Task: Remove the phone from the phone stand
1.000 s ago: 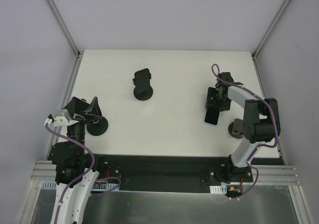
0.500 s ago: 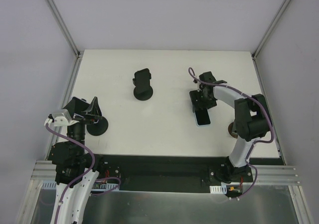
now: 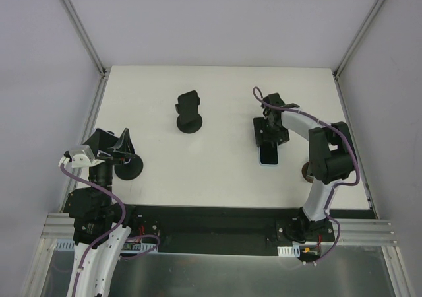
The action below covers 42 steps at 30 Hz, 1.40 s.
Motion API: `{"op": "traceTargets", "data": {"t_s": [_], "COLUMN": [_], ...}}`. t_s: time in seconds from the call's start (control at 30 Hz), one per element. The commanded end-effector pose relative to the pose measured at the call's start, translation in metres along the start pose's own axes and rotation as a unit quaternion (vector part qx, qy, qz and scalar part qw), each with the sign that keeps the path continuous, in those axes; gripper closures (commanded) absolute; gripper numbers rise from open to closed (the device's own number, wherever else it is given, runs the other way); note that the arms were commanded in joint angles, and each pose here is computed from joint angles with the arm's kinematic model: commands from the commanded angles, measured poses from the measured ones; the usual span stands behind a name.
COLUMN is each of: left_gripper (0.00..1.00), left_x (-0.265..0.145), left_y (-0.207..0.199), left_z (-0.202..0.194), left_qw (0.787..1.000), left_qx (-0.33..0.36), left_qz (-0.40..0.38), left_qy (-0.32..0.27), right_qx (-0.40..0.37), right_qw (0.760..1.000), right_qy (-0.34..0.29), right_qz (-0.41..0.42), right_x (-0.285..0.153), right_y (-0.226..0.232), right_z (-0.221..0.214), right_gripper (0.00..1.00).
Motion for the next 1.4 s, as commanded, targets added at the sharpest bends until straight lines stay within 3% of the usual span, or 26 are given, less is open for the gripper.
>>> {"op": "traceTargets", "data": {"t_s": [0.0,0.03,0.23,0.33,0.4,0.53,0.67,0.77,0.97,1.13,1.3,1.37], "left_gripper": [0.01,0.01,0.01,0.01,0.01,0.01,0.01,0.01,0.01,0.01,0.01,0.01], "left_x": [-0.009,-0.01,-0.014,-0.015,-0.016,-0.019,-0.02,-0.02,-0.021,-0.02,-0.019,-0.017], "left_y": [-0.002,-0.002,0.0,0.001,0.001,0.0,0.0,-0.001,-0.001,-0.001,-0.001,-0.001], "left_z": [0.018,0.018,0.024,0.025,0.027,0.03,0.031,0.032,0.032,0.031,0.029,0.027], "left_qw": [0.999,0.999,0.998,0.998,0.998,0.998,0.997,0.997,0.997,0.997,0.998,0.998], "left_qx": [-0.003,-0.004,-0.005,-0.005,-0.007,-0.009,-0.011,-0.012,-0.013,-0.012,-0.009,-0.006], "left_qz": [-0.013,-0.013,-0.009,-0.008,-0.008,-0.01,-0.011,-0.014,-0.017,-0.017,-0.014,-0.014], "left_qy": [-0.04,-0.042,-0.056,-0.06,-0.063,-0.069,-0.073,-0.073,-0.073,-0.072,-0.067,-0.063], "right_qx": [0.012,0.013,0.067,0.174,0.259,0.36,0.467,0.552,0.645,0.668,0.684,0.678], "right_qw": [1.0,1.0,0.994,0.979,0.956,0.915,0.857,0.807,0.746,0.727,0.699,0.705], "right_qy": [0.002,-0.004,-0.078,-0.103,-0.13,-0.156,-0.163,-0.155,-0.112,-0.144,-0.206,-0.209], "right_qz": [-0.027,-0.022,-0.031,-0.039,-0.043,-0.092,-0.145,-0.138,-0.123,-0.067,0.002,0.014], "right_x": [-0.012,-0.017,-0.073,-0.094,-0.112,-0.127,-0.135,-0.131,-0.088,-0.065,-0.059,-0.056], "right_y": [-0.013,-0.012,-0.026,-0.052,-0.079,-0.124,-0.161,-0.174,-0.167,-0.165,-0.171,-0.17], "right_z": [0.0,0.003,0.027,0.018,0.008,-0.032,-0.085,-0.113,-0.148,-0.134,-0.088,-0.066], "right_gripper": [0.09,0.02,0.04,0.04,0.04,0.04,0.04,0.04,0.04,0.04,0.04,0.04]}}
Point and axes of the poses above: each gripper's point midway between its finger pads, its own x axis out along the fingers, its own y axis along the line the jaws close on, z = x × y, the point moved 2 cm from there along -x, back along the fingers, and after that the axes turned 1 degree about -x, right-handed, at the moved point
